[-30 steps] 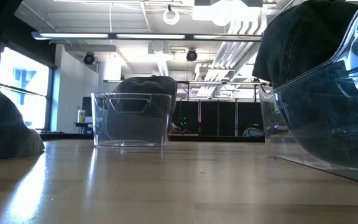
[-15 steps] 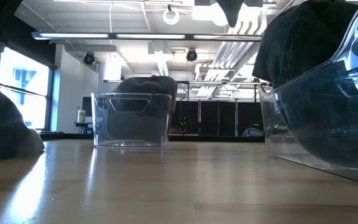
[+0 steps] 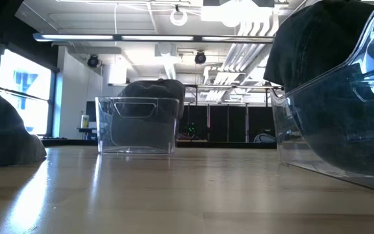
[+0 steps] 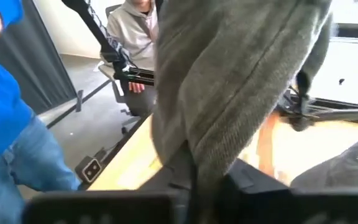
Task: Pick & Place hat
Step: Put the dark gray cap into the bottom transparent bin
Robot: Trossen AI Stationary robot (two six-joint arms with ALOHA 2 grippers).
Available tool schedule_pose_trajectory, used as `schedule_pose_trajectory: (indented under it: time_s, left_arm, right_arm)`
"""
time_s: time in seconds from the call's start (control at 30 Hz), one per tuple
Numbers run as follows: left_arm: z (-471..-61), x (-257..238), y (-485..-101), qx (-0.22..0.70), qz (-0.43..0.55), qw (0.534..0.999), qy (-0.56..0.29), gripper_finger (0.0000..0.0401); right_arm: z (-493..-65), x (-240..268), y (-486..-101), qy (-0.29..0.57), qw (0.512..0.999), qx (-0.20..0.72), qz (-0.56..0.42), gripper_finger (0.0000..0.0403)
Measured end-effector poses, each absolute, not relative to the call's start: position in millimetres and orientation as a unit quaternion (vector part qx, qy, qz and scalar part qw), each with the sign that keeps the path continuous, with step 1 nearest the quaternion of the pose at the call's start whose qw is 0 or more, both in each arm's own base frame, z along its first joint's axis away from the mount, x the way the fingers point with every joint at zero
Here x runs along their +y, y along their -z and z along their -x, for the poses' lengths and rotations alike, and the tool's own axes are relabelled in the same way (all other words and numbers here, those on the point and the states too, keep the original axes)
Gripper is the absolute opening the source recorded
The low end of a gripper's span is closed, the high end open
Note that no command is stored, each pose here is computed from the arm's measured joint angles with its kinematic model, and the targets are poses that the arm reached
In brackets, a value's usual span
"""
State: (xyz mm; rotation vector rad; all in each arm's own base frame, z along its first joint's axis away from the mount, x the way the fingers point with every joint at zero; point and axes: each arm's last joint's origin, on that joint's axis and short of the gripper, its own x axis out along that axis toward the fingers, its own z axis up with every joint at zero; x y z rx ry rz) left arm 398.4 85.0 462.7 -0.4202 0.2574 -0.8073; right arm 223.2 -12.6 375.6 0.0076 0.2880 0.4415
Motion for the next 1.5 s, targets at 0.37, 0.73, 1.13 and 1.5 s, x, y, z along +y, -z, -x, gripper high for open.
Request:
schedule_pose_trajectory:
  time_s: [0.37,0.73,1.13,1.5]
  left_arm:
    - [-401.9,91.4,-458.0,0.129,0.212,0.885,0.394,0.0088]
    - [-416.0,124.5,-433.7,0.126,0.198,0.905,0.356,0.0328]
    - [-446.4,92.1,-430.8,0.063,0.133,0.963,0.224,0.0343]
    - [-473.1,95.5,-397.6,0.070,0.143,0.940,0.303,0.0344]
  right_arm:
    - [-176.0,-5.9,-399.6,-0.207,0.959,0.128,-0.145,0.0009]
    - [-158.5,-7.0,-413.1,-0.134,0.961,0.189,-0.147,0.0004]
    - [-169.1,-9.5,-421.6,-0.122,0.965,0.213,-0.097,0.0003]
    - [-169.9,-2.4,-424.5,-0.196,0.960,0.192,-0.057,0.0003]
